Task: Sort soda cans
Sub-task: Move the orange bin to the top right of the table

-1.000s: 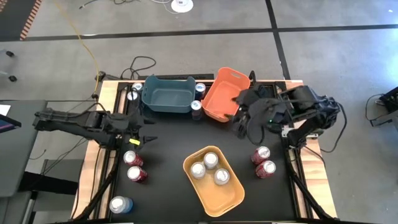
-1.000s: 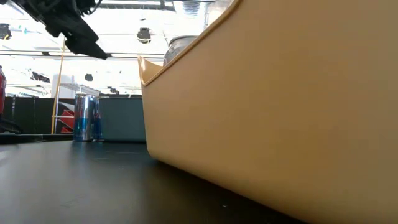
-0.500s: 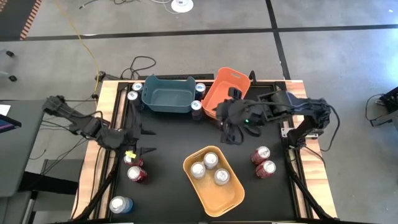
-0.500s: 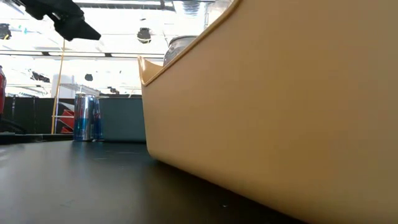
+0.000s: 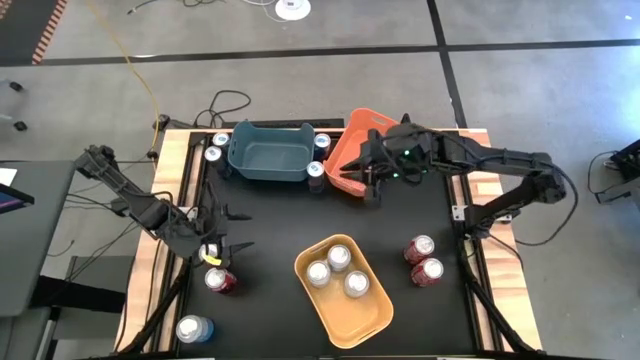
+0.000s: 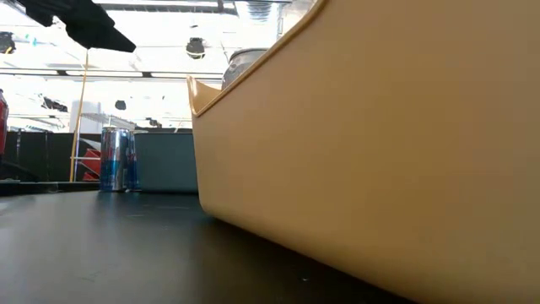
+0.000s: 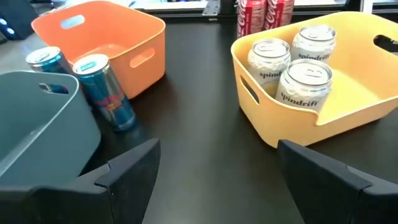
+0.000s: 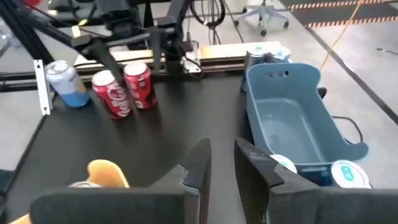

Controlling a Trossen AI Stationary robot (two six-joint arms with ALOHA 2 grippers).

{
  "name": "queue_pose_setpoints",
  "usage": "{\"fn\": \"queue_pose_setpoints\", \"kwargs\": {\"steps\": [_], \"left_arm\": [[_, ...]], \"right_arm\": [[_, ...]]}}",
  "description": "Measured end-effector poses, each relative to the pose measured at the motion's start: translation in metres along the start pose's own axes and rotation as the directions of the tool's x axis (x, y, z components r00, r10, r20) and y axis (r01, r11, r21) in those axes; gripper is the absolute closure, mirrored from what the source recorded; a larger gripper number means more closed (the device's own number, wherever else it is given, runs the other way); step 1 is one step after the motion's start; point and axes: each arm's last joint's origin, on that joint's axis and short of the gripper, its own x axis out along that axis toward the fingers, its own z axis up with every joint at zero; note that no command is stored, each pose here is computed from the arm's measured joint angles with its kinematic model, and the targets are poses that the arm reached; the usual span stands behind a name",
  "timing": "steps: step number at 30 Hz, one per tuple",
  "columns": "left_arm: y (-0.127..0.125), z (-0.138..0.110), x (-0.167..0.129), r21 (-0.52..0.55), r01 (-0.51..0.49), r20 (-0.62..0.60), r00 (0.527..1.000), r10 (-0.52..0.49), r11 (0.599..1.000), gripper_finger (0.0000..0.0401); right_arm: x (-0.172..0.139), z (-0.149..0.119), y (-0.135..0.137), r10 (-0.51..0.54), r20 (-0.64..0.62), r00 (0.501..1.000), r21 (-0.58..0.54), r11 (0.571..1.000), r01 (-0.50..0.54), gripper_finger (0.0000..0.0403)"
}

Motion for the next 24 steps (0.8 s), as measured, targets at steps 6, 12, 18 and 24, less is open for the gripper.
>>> {"fn": "queue_pose_setpoints", "kwargs": {"steps": [6, 12, 18, 24], "left_arm": [[-0.003, -0.002, 0.008, 0.022, -0.055, -0.017, 0.998, 0.056, 0.998, 0.0086], [0.0, -0.003, 0.017, 0.041, -0.154, -0.017, 0.988, 0.155, 0.987, 0.0086], [0.009, 0.0, 0.021, 0.009, -0.221, -0.011, 0.975, 0.221, 0.975, 0.0086], [0.013, 0.0, 0.024, 0.005, -0.248, -0.02, 0.969, 0.248, 0.969, 0.0086]], "right_arm": [[0.003, -0.053, -0.035, -0.122, -0.039, 0.992, 0.082, 0.989, 0.125, 0.0327], [0.03, -0.115, -0.059, -0.102, -0.251, 0.963, 0.164, 0.976, 0.146, 0.0328], [0.035, -0.126, -0.045, 0.009, -0.31, 0.951, 0.05, 0.999, 0.006, 0.0328], [0.04, -0.131, -0.038, 0.034, -0.353, 0.935, -0.067, 0.996, -0.062, 0.0292]]}}
